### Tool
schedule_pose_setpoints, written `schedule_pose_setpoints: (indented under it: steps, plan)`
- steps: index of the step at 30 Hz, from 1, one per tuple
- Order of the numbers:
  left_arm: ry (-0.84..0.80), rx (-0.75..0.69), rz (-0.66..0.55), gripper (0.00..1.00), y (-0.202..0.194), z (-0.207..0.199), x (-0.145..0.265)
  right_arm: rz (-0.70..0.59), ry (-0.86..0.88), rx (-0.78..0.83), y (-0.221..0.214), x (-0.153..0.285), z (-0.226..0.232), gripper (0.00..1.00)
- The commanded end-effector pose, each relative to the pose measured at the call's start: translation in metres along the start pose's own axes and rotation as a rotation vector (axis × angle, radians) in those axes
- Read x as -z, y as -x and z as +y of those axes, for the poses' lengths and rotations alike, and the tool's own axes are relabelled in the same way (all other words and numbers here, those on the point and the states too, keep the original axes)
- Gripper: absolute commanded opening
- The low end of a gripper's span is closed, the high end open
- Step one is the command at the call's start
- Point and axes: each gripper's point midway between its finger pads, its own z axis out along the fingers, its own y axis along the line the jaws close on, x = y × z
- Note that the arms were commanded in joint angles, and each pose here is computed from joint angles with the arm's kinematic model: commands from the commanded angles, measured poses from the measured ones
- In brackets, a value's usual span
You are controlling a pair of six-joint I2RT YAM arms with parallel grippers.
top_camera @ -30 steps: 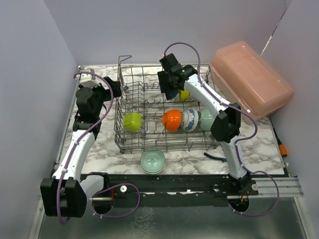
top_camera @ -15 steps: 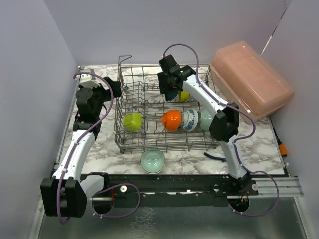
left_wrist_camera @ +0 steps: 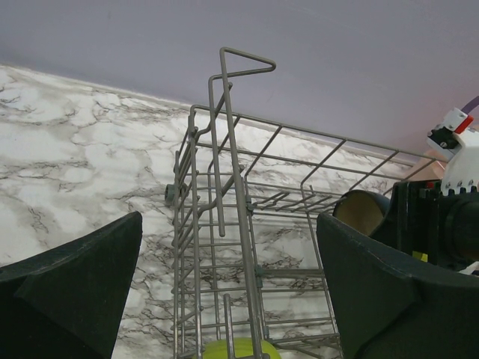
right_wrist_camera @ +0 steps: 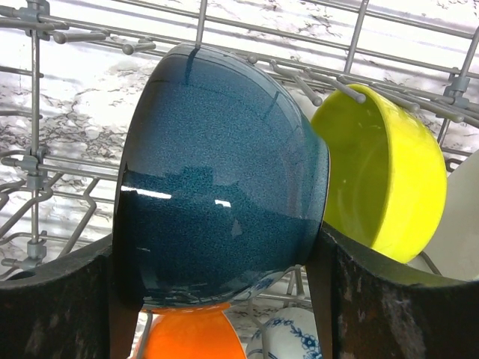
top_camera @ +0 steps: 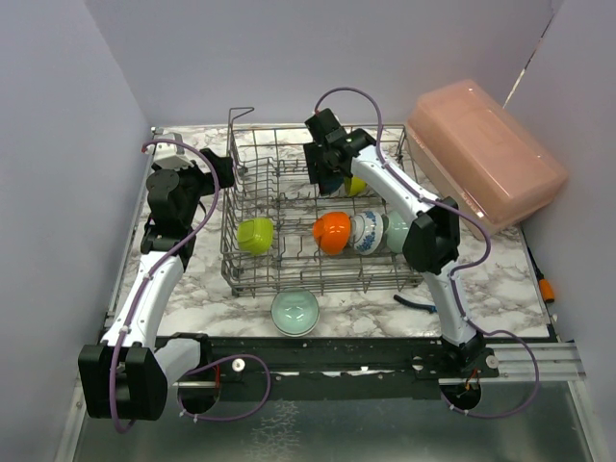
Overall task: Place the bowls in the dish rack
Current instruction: Place the bowl in the dish rack.
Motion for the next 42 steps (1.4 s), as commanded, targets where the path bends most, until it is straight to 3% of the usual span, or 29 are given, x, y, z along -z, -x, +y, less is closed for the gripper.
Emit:
schedule_pose_setpoints:
  steps: [1,22,27,31,34,42]
  plan:
    - [-0.013,-0.006,-0.023,0.99,0.005,-0.002,0.003,0.019,0.038,-0.016,-0.012,-0.034,0.011,0.0]
    - [-0.016,-0.011,-0.029,0.99,0.007,-0.003,0.004,0.086,0.137,-0.063,-0.033,-0.049,0.014,0.03]
    - [-0.016,-0.012,-0.026,0.99,0.005,-0.002,0.004,0.068,0.151,-0.06,-0.026,-0.041,0.015,0.22]
    - [-0.019,-0.013,-0.026,0.99,0.005,-0.003,0.004,0.035,0.161,-0.062,-0.015,-0.026,0.014,0.51]
    - [-0.019,-0.015,-0.026,0.99,0.005,-0.003,0.004,0.007,0.163,-0.061,-0.007,-0.014,0.011,0.64]
    - [-0.021,-0.015,-0.027,0.99,0.005,-0.003,0.004,-0.069,0.155,-0.063,0.011,0.015,0.002,0.84]
